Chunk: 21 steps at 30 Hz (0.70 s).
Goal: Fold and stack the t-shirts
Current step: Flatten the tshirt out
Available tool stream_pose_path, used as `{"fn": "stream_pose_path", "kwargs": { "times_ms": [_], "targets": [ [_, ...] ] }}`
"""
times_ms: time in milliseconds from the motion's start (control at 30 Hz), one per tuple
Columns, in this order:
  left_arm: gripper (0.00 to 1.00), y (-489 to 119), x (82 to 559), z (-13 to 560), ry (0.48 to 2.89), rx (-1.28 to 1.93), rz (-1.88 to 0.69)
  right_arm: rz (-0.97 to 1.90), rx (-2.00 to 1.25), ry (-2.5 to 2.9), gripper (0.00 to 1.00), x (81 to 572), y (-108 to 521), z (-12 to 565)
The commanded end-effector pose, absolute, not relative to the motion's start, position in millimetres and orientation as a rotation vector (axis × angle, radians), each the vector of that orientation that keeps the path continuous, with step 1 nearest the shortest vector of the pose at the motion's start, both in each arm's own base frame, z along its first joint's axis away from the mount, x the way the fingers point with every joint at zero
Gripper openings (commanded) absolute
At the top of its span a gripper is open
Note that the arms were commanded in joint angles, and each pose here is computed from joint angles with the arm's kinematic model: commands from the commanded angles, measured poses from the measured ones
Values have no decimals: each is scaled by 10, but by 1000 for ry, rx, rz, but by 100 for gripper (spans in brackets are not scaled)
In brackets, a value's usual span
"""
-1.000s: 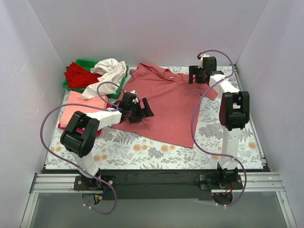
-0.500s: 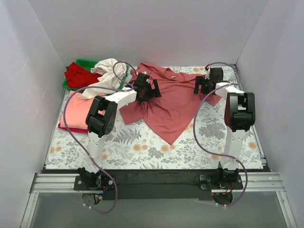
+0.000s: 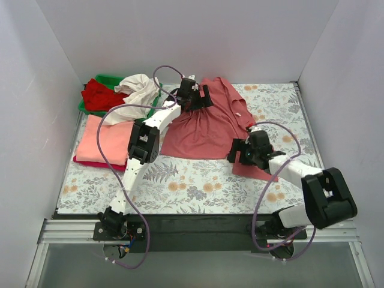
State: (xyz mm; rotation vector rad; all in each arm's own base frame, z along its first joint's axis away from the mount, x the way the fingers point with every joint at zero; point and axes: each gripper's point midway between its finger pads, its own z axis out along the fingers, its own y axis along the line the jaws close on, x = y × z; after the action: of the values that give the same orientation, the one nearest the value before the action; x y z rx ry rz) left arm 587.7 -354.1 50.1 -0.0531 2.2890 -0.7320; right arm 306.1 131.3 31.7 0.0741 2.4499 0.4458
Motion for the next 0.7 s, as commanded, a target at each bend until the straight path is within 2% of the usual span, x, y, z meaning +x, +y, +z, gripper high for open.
{"fn": "stream_pose_path", "kwargs": {
  "times_ms": [0,33,67,133,267,300,333,400,433,500,533,567,633,667],
  "targets": [
    [95,-3591,5659,399,2370,23,-799,518,108,2667,95,2245,1560,8],
    [95,-3580,5592,415,2383,53,-797,542,81,2642,95,2271,1612,91],
    [95,-3528,5600,717,2339,51,-775,524,77,2583,95,2365,1591,219],
    [95,-3354,5509,754,2351,49,-691,458,56,2498,96,2555,1533,468],
    [95,-3099,5288,1512,2256,40,-623,353,46,2331,98,2800,1381,1064],
    [95,-3020,5189,1989,2176,36,-642,345,51,2321,98,2790,1353,1131],
    [95,-2903,5002,1784,2232,20,-611,345,60,2301,98,2797,1336,1202],
    [95,-2755,4798,1923,2199,-32,-606,340,80,2264,98,2748,1273,1303],
    [95,-2519,4511,1786,2228,-84,-546,335,100,2249,98,2694,1219,1344],
    [95,-2333,4230,1747,2217,-177,-549,291,187,2252,98,2607,1081,1232],
    [95,-2187,4066,1953,2160,-226,-556,286,219,2242,98,2587,1033,1228],
    [95,-2030,3798,1559,2235,-267,-508,289,243,2229,98,2548,995,1237],
    [95,-1847,3569,1649,2178,-384,-513,279,268,2225,98,2500,931,1185],
    [95,-1747,3360,1364,2237,-409,-484,280,270,2214,98,2494,917,1199]
  ]
}}
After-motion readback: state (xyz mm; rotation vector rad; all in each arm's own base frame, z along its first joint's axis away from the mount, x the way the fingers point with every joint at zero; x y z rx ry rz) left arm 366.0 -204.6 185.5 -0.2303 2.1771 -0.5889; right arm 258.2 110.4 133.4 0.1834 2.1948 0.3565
